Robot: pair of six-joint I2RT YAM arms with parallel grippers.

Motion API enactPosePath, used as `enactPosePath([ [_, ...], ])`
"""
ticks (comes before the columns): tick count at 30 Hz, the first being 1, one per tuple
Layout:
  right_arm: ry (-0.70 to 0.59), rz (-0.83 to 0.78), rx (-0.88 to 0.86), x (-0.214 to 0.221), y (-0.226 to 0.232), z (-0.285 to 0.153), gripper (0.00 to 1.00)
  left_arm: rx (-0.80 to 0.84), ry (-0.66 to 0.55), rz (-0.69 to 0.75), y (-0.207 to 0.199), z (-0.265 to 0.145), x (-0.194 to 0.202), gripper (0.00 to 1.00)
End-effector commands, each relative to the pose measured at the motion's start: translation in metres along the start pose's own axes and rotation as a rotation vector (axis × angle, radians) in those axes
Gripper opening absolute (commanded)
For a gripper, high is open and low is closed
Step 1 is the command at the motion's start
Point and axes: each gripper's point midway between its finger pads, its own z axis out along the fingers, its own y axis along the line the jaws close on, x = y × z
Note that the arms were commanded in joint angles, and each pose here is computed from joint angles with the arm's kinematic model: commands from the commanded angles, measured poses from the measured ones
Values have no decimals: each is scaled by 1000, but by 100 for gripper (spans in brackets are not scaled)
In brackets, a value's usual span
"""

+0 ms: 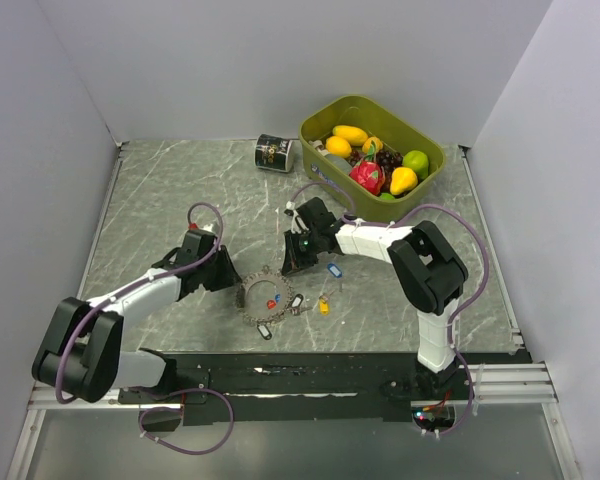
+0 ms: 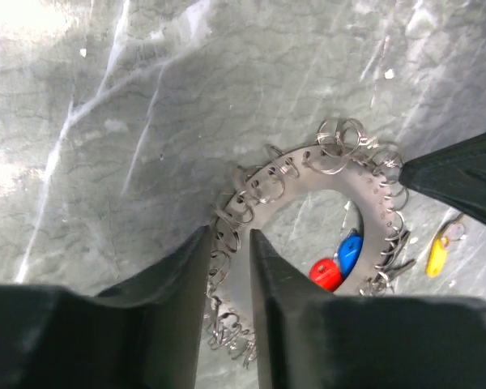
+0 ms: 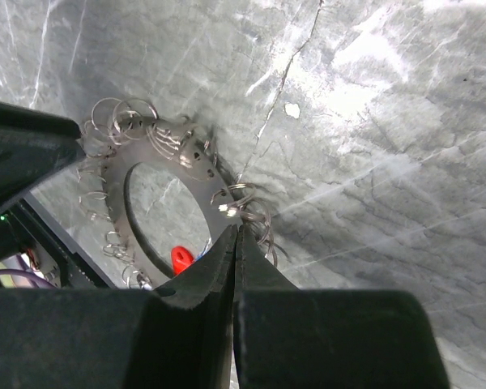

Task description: Put the keys on the keyring

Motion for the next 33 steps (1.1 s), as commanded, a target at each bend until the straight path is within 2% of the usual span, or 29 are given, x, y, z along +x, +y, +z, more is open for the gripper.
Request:
enactPosePath([
  [1, -48, -37, -31, -11, 14, -19, 4, 35, -57, 12, -18, -17, -22, 44],
  [3, -48, -36, -30, -10, 14, -20, 4, 35, -78, 13, -21, -23, -28, 49],
  [11, -54, -59, -25, -11, 21, -27, 4, -8, -72, 7, -16, -28, -29, 48],
  [18, -60, -165, 3, -14, 49, -29, 8, -17, -68, -3, -17, -32, -31, 49],
  [21, -66, -194, 7, -14, 59, -27, 28, -18, -74, -10, -17, -37, -37, 55],
  [24, -68, -210, -2, -14, 68, -24, 40, -1, -82, -23, -17, -45, -44, 62],
  [29, -73, -231, -3, -17, 78, -22, 52, 40, -94, -76, -9, -57, -60, 67],
  [33, -73, -276, 13, -16, 90, -19, 70, 65, -98, -81, -6, -63, -69, 69],
])
